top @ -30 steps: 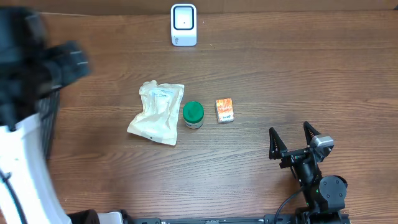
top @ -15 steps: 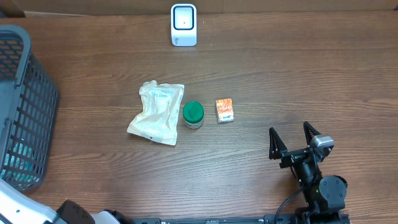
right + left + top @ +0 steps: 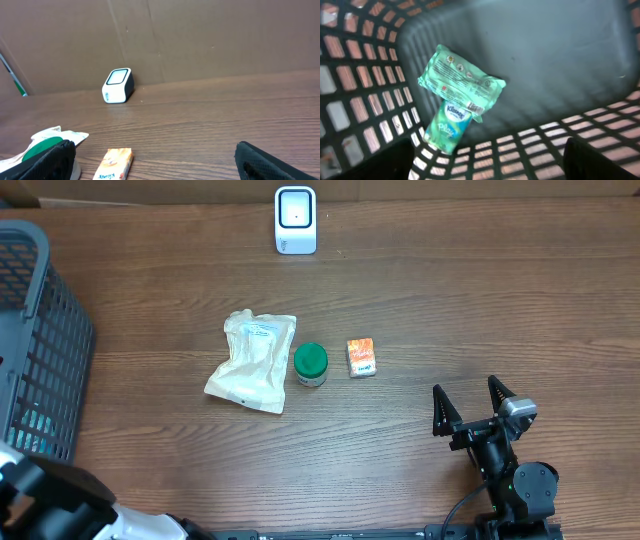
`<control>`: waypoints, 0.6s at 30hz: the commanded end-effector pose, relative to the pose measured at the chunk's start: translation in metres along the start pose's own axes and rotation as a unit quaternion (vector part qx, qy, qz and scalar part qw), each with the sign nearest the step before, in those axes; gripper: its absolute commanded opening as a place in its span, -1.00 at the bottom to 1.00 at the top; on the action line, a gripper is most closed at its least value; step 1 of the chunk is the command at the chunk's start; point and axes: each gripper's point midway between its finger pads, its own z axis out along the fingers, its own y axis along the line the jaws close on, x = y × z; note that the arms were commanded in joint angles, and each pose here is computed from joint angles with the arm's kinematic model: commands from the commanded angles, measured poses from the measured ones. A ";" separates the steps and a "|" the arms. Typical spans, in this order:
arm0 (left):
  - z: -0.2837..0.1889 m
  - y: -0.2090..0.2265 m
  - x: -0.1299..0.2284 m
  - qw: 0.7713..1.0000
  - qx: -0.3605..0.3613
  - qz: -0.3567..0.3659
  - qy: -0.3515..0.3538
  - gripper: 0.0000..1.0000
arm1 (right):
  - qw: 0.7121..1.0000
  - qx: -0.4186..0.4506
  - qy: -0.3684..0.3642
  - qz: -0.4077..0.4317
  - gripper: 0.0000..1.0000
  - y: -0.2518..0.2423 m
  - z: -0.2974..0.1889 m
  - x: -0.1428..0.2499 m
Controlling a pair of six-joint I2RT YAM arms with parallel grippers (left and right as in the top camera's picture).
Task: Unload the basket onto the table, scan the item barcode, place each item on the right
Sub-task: 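Move the left gripper back down into the grey basket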
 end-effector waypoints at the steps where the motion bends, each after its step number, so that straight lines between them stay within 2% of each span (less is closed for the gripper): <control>1: 0.038 0.004 0.007 0.995 -0.031 0.083 0.049 0.58 | 1.000 0.004 -0.002 -0.002 1.00 -0.002 0.000 0.002; 7: 0.087 0.011 0.032 0.982 -0.074 0.107 0.140 0.34 | 1.000 0.004 -0.002 -0.002 1.00 -0.002 0.000 0.002; 11: 0.105 0.024 0.040 0.977 -0.106 0.091 0.161 0.35 | 1.000 0.004 -0.002 -0.002 1.00 -0.002 0.000 0.002; 18: 0.135 0.034 0.054 0.977 -0.110 0.077 0.168 0.39 | 1.000 0.004 -0.002 -0.002 1.00 -0.002 0.000 0.002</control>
